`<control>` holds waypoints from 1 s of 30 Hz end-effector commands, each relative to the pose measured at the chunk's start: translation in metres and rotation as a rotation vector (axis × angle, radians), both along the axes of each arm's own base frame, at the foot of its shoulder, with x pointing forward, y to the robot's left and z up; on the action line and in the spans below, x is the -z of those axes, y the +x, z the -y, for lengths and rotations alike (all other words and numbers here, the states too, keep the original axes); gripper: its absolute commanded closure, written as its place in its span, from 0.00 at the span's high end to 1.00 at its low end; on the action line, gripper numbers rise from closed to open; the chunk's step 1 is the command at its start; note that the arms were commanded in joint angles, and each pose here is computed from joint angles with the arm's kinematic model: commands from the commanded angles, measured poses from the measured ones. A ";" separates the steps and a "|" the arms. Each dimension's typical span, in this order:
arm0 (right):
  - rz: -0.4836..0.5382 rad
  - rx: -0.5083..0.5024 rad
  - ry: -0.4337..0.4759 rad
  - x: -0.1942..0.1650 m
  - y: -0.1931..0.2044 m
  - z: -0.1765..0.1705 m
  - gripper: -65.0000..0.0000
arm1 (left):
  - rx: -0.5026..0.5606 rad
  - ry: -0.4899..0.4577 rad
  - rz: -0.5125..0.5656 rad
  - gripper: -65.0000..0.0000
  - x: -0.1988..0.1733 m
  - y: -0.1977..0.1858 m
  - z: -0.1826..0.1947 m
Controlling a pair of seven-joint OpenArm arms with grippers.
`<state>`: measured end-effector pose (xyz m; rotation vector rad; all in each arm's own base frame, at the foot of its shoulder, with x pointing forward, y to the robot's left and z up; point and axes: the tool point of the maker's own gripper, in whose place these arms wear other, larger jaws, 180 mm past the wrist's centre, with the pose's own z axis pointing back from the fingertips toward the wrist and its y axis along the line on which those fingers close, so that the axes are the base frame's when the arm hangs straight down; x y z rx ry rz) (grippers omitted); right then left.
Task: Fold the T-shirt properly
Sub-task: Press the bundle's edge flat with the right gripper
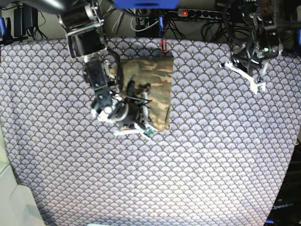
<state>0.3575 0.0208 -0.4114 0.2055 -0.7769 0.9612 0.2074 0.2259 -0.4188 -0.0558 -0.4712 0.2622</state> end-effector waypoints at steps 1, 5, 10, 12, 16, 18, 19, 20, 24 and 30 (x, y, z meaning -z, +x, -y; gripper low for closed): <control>0.027 -0.006 0.039 -0.012 0.009 -0.011 0.00 | 0.003 0.016 0.038 0.00 -0.010 0.009 -0.004; 0.002 -0.013 0.055 -0.003 0.005 -0.015 0.00 | 0.003 0.016 0.040 0.00 -0.010 0.010 -0.004; 0.164 0.000 0.020 -0.054 0.024 0.004 0.00 | 0.001 0.014 0.045 0.00 -0.011 0.013 -0.004; 0.216 0.018 -0.035 -0.074 0.029 0.019 0.00 | 0.000 0.015 0.057 0.00 -0.013 0.019 -0.005; 0.295 0.054 -0.095 -0.109 0.023 0.035 0.00 | 0.003 0.011 0.062 0.00 -0.014 0.022 -0.003; 0.317 0.093 -0.119 -0.120 0.012 0.049 0.00 | 0.003 0.010 0.062 0.00 -0.014 0.022 -0.002; 0.322 0.110 -0.120 -0.124 0.003 0.053 0.00 | 0.003 0.010 0.062 0.00 -0.014 0.022 -0.002; 0.329 0.122 -0.122 -0.128 -0.004 0.056 0.00 | 0.004 0.010 0.064 0.00 -0.014 0.023 -0.002; 0.285 0.135 -0.098 -0.117 -0.045 0.055 0.00 | 0.008 0.009 0.081 0.00 -0.018 0.030 -0.001; 0.162 0.140 -0.020 -0.083 -0.089 0.041 0.00 | 0.009 0.004 0.088 0.00 -0.019 0.033 0.001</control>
